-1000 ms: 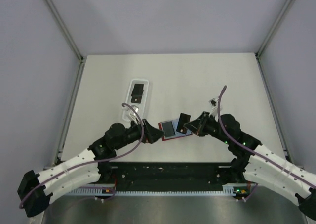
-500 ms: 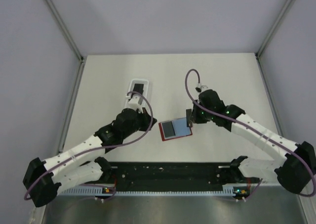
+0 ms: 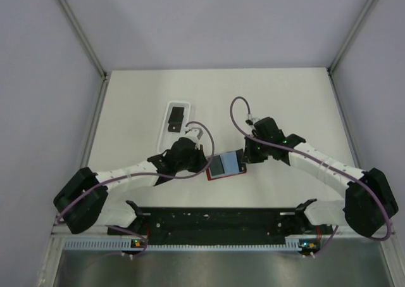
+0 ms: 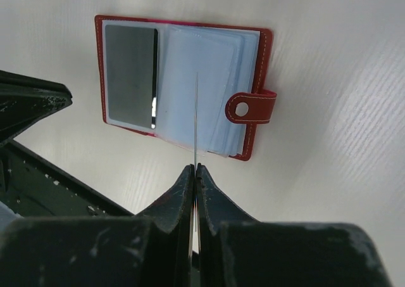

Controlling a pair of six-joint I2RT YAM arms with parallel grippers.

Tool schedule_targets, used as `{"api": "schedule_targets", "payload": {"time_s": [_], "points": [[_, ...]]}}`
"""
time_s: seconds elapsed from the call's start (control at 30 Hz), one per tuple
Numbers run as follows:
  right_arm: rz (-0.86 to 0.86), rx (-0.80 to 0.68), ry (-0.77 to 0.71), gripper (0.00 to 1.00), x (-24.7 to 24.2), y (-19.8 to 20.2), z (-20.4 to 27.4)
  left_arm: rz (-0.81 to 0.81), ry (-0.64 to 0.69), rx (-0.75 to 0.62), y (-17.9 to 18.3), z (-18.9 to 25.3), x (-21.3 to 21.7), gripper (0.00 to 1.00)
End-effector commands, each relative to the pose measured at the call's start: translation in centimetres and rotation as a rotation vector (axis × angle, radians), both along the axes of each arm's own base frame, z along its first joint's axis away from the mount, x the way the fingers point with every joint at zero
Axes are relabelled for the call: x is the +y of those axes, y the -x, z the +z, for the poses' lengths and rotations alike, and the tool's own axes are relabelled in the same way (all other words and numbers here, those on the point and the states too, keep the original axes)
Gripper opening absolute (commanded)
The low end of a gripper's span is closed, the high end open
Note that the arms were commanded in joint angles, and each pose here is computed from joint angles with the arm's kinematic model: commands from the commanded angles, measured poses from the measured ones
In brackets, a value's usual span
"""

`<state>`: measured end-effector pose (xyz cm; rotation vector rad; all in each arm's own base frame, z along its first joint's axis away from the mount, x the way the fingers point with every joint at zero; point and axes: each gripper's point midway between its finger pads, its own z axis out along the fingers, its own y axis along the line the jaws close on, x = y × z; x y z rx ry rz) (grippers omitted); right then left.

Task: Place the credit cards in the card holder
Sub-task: Turn over the card slot in the card holder.

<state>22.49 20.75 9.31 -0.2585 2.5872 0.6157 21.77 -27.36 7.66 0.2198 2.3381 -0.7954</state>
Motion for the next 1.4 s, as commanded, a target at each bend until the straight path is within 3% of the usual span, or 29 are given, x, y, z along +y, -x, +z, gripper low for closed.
{"api": "schedule_targets", "payload": {"time_s": [0.0,0.8,1.37], "points": [[0.059,-0.066,-0.086,0.00,1.4,-0.7,1.1,-0.057,0.121,-0.079,-1.6,3.0,-3.2,0.00],[-0.054,0.060,-0.005,0.00,-0.5,-0.9,-4.4,-0.098,0.080,0.048,-0.7,-2.7,-4.1,0.00],[-0.110,0.110,-0.121,0.00,0.6,-1.0,-5.1,-0.096,0.067,0.083,0.2,-4.3,-3.5,0.00]]}}
